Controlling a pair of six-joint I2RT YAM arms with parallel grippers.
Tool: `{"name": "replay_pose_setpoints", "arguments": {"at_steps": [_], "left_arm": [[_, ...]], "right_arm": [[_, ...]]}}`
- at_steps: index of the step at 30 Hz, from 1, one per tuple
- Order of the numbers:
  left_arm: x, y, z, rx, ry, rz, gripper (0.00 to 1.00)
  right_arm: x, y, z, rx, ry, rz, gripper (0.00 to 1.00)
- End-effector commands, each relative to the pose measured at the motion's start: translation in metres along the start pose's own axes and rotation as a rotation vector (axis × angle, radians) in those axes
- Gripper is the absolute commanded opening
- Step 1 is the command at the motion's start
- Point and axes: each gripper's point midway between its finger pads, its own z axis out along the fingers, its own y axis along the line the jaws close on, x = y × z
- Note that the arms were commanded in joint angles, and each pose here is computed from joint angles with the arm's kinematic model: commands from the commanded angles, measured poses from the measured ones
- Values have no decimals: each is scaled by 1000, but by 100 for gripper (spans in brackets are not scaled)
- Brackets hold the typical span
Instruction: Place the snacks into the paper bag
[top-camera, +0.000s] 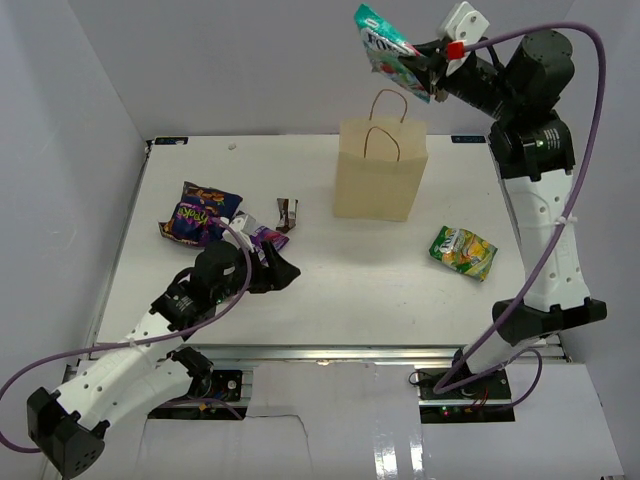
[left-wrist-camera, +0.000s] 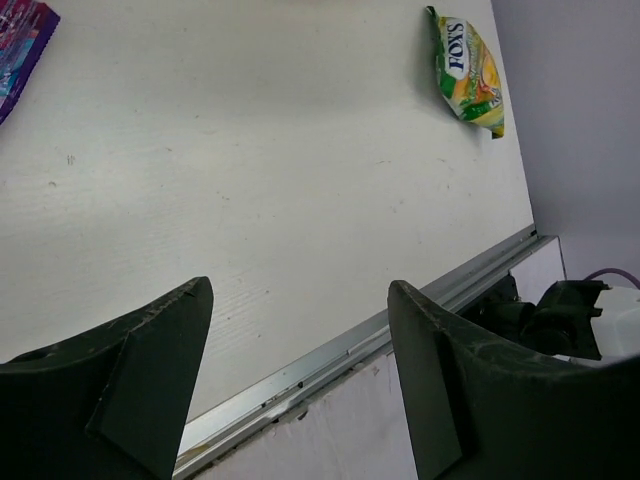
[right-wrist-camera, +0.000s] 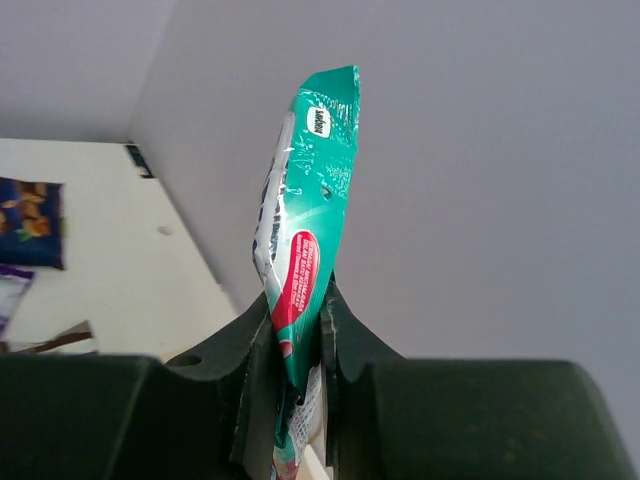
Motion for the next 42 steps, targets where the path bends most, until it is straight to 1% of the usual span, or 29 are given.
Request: {"name": "replay_pose_setpoints", "arguments": {"at_steps": [1,2,4,5,8,9,13,16,18,19,20,21,23,24,25,26,28,29,30,31,32,33,34,35,36,38,39,41,42], "left_arm": [[2,13,1,-69,-6,-32,81],[4,15,2,-77,-2,-37,81],[4,23,2,-121,-10,-49,80],[4,26,3,-135,-11,-58,80],[7,39,3,-210,-10,-98,81],[8,45,4,-247,-6,-113,81],[9,51,7,-290,-5,-141,81],[10,55,11,-318,1,-155,82],[11,61,16,-353,11,-176,84],[10,63,17,-365,12,-187,86],[11,63,20,-366,29,-205,88],[9,75,24,-403,40,-251,88],[5,74,31,-372,78,-301,88],[0,90,35,-421,73,-340,86],[0,90,37,-415,91,-361,86],[-10,94,38,-428,73,-381,86],[-12,106,44,-475,78,-408,83],[-23,108,46,-490,59,-421,82],[-28,117,48,-536,39,-419,82],[-19,131,52,-600,80,-428,81],[-30,133,55,-625,69,-431,81],[-29,140,57,-669,80,-438,80],[-17,158,57,-768,128,-462,81],[-23,159,59,-791,129,-469,81],[-17,165,57,-836,152,-478,81],[-11,176,64,-856,179,-504,84],[-8,174,68,-824,203,-506,85],[-8,183,75,-800,203,-526,87],[-7,183,77,-779,212,-534,87]], "right_arm": [[34,-51,12,154,51,-31,8],[55,-53,18,146,79,-20,8],[79,-53,19,122,111,-3,8],[103,-46,22,95,144,27,8],[133,-26,21,5,184,76,8],[146,-12,20,-44,205,104,8],[172,9,17,-97,245,162,9],[189,16,17,-106,275,184,13],[203,16,18,-101,302,197,27],[203,14,19,-98,303,195,38],[207,16,19,-104,314,209,63],[206,15,18,-105,313,215,69],[195,13,15,-106,303,215,75],[192,11,12,-106,297,226,77],[184,10,8,-103,288,228,78],[182,6,0,-95,293,242,78],[177,6,-10,-102,289,285,78],[173,6,-17,-100,289,298,78],[175,7,-29,-107,296,333,78],[167,10,-39,-110,291,353,78],[169,11,-49,-110,297,376,78],[181,26,-57,-136,314,428,78],[176,29,-72,-127,321,419,78],[196,46,-83,-137,359,468,79],[189,54,-92,-134,360,449,79],[211,79,-107,-153,400,480,79],[206,88,-114,-156,401,478,79],[213,103,-122,-174,416,495,79],[218,117,-129,-187,430,525,80]]}}
